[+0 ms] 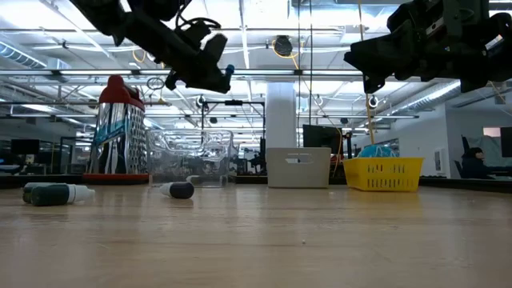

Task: Pick & Place Food Item
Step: Put the blue food coloring into the transparent bin, then put the left green food coloring into the transparent bin

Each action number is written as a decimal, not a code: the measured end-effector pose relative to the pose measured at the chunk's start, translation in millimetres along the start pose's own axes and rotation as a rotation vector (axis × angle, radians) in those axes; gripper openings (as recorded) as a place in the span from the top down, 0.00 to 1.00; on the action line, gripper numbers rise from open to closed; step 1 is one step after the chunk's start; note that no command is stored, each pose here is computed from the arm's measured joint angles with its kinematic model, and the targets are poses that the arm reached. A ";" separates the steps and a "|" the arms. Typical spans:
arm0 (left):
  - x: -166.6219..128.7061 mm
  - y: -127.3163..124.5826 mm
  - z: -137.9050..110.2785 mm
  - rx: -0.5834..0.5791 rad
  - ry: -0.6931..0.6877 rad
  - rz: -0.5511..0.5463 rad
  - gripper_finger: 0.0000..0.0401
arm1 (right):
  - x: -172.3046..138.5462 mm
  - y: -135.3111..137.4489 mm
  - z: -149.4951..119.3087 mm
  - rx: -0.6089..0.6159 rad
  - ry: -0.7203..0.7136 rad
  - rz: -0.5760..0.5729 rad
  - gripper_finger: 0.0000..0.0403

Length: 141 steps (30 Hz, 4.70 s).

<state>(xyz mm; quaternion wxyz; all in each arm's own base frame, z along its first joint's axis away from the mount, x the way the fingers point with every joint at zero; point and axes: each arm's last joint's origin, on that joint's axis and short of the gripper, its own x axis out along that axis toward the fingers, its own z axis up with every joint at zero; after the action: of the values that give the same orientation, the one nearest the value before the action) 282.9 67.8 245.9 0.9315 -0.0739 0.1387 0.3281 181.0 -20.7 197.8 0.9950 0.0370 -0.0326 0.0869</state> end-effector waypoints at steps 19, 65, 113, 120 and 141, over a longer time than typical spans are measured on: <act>14.6 89.7 -51.2 -0.152 -0.072 0.054 0.85 | 0.0 -0.1 -1.2 0.001 0.012 -0.001 0.75; 35.7 99.1 -72.6 -0.168 -0.070 0.094 0.76 | 0.0 -0.1 -1.4 -0.007 0.013 -0.001 0.75; -145.3 -62.5 -129.4 -0.052 0.629 -0.570 0.51 | -0.1 -1.9 -3.6 0.002 0.032 -0.057 0.75; -158.4 -62.7 -157.5 -0.057 0.805 -0.428 0.51 | -0.1 -1.9 -3.4 0.000 0.030 -0.057 0.75; -149.4 -67.0 -183.2 0.109 0.763 -0.310 0.51 | -0.1 -1.8 -3.2 0.003 0.029 -0.055 0.75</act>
<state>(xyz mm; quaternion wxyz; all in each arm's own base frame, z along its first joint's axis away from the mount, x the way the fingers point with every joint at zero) 175.3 -114.2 120.7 0.8541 -0.1609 0.4785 0.1254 181.4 -22.2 194.4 0.9973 0.0381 -0.0169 0.0599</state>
